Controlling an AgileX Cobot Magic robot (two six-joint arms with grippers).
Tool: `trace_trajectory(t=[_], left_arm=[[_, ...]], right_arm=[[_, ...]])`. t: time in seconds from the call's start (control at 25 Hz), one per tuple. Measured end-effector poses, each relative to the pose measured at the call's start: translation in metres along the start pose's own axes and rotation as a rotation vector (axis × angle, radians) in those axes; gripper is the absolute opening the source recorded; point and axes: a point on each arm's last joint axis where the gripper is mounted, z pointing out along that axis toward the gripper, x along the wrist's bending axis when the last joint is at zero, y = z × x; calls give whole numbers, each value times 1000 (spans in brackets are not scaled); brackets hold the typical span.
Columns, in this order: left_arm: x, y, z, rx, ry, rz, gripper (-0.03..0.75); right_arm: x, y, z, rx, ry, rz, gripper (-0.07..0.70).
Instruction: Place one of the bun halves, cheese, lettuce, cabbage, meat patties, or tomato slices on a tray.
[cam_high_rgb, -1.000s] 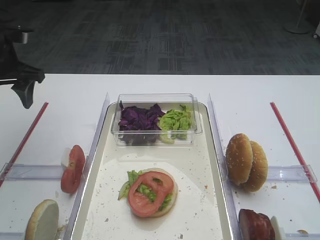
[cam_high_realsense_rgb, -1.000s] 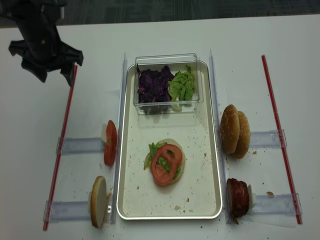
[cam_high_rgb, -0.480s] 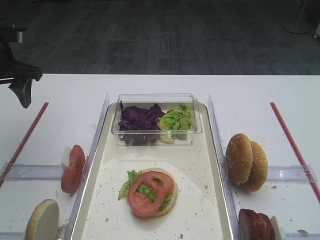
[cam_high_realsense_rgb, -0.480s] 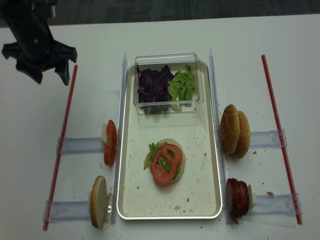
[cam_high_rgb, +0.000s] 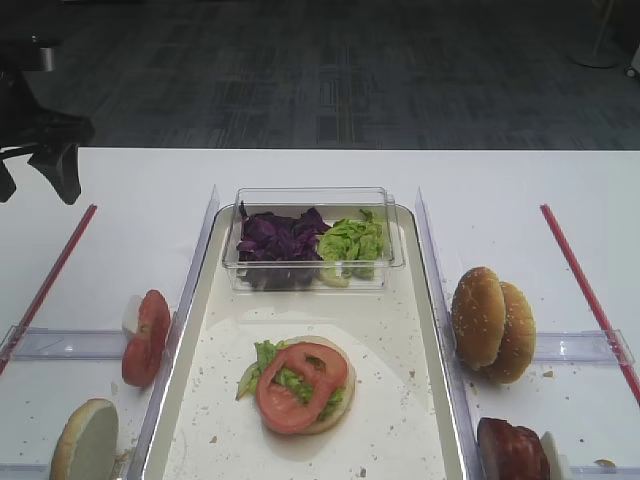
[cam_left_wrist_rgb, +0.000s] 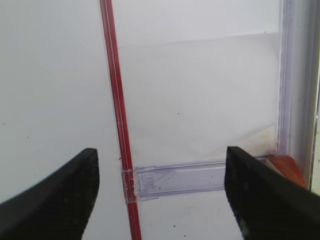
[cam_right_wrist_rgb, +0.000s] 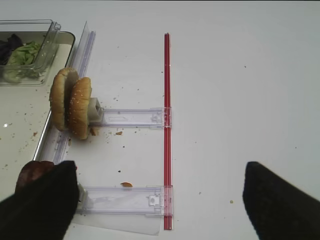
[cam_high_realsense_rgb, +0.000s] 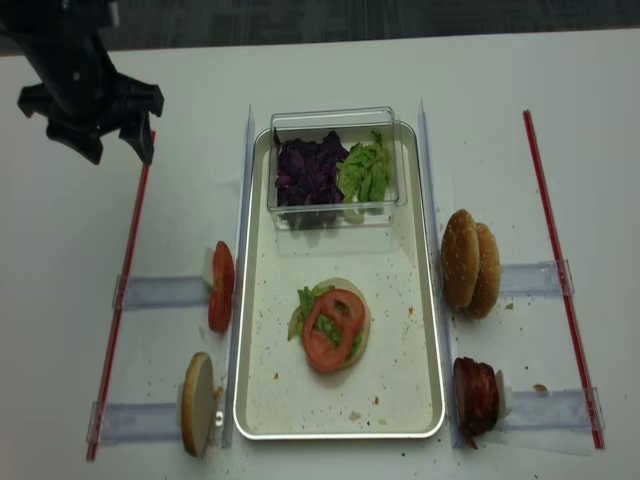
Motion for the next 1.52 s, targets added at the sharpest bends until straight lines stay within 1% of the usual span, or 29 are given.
trace_trajectory(t=[0.24,0.48,0.64,0.76,1.0,1.12,1.32,1.52], left_arm=[[-1,-11,-20,-42,-5,14,482],[-3,-43,-27,-10,-8,13,482],[-6,-63,-41,-33,-33,10,482],[-9,-79,-49,-50,-54,19,482],[-12,-115,-70,-100,-57,27,482],[-13,-134,-73,-109,-59,28,482],[-14,-173,-71,-110,-59,28,478],[-16,-208,-67,-161,-63,25,475]], right_arm=[[0,0,0,0,0,0,678],[0,0,0,0,0,2,678],[0,0,0,0,0,2,678],[0,0,0,0,0,2,678],[0,0,0,0,0,5,678],[0,0,0,0,0,5,678],[0,0,0,0,0,3,678],[0,0,0,0,0,3,678]])
